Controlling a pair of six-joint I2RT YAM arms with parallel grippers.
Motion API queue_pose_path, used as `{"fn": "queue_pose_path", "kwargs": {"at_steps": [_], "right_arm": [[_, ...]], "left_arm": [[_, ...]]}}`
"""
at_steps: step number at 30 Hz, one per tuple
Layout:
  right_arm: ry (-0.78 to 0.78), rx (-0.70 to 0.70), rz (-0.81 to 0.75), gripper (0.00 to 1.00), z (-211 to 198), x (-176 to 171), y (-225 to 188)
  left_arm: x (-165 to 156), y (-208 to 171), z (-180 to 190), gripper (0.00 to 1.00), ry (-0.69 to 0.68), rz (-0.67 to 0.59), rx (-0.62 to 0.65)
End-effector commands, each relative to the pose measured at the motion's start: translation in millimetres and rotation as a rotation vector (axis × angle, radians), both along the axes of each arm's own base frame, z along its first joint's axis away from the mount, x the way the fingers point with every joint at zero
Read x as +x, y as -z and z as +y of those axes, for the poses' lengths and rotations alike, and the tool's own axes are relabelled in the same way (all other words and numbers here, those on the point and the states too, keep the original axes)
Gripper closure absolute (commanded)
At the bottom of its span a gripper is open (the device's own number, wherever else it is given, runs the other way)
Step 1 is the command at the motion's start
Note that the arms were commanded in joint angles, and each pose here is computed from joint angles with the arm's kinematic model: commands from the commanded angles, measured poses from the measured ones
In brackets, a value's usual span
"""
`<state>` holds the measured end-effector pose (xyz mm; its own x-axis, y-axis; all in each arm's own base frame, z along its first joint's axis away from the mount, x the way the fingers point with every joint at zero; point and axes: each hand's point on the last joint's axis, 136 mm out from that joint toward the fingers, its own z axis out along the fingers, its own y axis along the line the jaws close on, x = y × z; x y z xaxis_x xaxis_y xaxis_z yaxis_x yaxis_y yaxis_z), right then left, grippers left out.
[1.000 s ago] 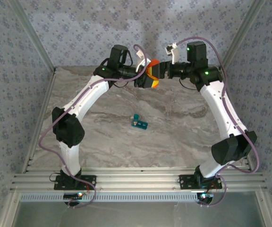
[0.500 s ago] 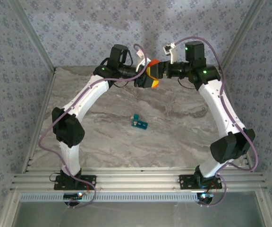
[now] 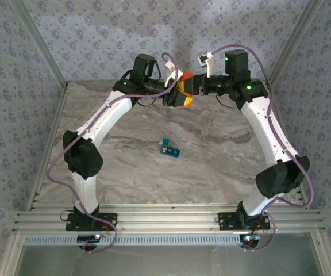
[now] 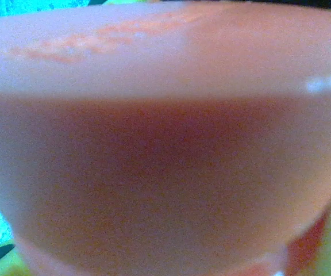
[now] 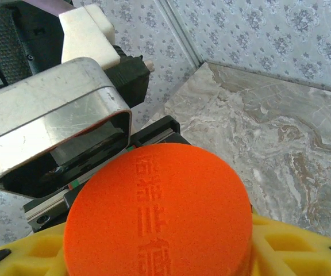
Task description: Sort the pills into containers
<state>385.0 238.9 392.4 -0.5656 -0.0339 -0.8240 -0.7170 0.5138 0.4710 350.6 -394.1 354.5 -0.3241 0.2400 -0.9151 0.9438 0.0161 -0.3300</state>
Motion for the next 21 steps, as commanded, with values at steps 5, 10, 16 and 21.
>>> {"fn": "queue_pose_path", "kwargs": {"at_steps": [5,10,16,21], "right_arm": [[0.150,0.036,-0.030,0.65,-23,18,-9],[0.253,0.027,-0.029,0.65,-42,29,-2],[0.376,-0.026,0.017,0.65,-68,39,30],[0.472,-0.104,0.029,0.65,-89,40,71]], "left_arm": [[-6,-13,0,0.07,0.003,-0.121,-0.014],[-11,-2,8,0.01,-0.017,-0.143,0.016],[-13,1,27,0.01,-0.091,-0.159,0.041],[-1,1,51,0.01,-0.249,-0.189,0.064]]}}
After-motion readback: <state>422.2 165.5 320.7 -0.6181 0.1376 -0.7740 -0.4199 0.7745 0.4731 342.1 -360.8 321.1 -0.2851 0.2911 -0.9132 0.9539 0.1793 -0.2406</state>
